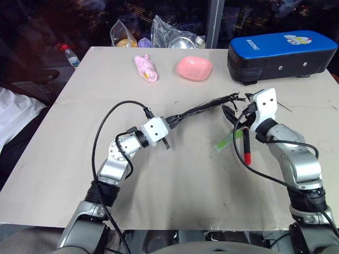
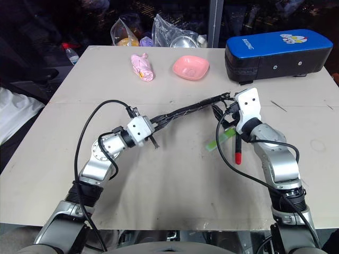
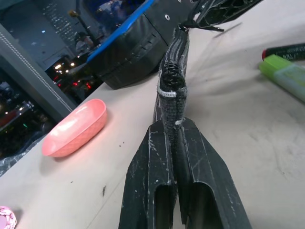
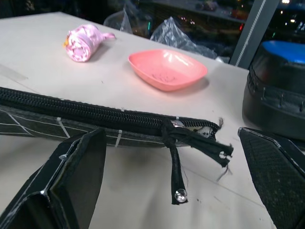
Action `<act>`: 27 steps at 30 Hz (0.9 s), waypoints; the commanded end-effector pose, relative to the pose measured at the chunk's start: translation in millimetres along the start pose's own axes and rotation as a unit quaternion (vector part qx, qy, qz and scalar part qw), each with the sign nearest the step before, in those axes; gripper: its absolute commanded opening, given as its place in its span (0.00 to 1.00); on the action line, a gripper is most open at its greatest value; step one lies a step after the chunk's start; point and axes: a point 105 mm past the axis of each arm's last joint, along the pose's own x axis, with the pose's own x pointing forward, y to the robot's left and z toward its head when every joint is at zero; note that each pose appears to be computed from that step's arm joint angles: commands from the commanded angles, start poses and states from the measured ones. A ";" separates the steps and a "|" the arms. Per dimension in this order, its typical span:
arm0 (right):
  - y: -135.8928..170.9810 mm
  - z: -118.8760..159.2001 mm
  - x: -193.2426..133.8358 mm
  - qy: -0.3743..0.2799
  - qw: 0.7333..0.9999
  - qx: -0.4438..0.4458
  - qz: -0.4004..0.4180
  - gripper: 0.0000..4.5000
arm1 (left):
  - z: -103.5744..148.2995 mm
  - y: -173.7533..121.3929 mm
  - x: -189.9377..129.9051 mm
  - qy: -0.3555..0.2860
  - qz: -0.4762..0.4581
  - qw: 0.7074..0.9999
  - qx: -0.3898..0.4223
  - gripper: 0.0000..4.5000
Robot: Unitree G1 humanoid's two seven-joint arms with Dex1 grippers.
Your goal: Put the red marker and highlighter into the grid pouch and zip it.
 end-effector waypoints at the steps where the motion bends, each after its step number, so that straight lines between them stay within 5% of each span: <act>1: -2.0 11.4 1.2 -0.014 1.000 -0.016 0.002 1.00 | 6.4 0.0 1.5 -0.017 -0.007 1.000 0.022 0.01; 25: 3.6 -11.9 -1.4 0.035 0.999 -0.010 0.035 1.00 | -2.7 -5.4 -10.4 -0.009 -0.014 1.000 0.020 0.01; 27: 4.1 -12.6 -0.5 0.035 0.999 -0.010 0.037 0.88 | -2.8 -5.5 -11.1 -0.008 -0.013 1.000 0.019 0.00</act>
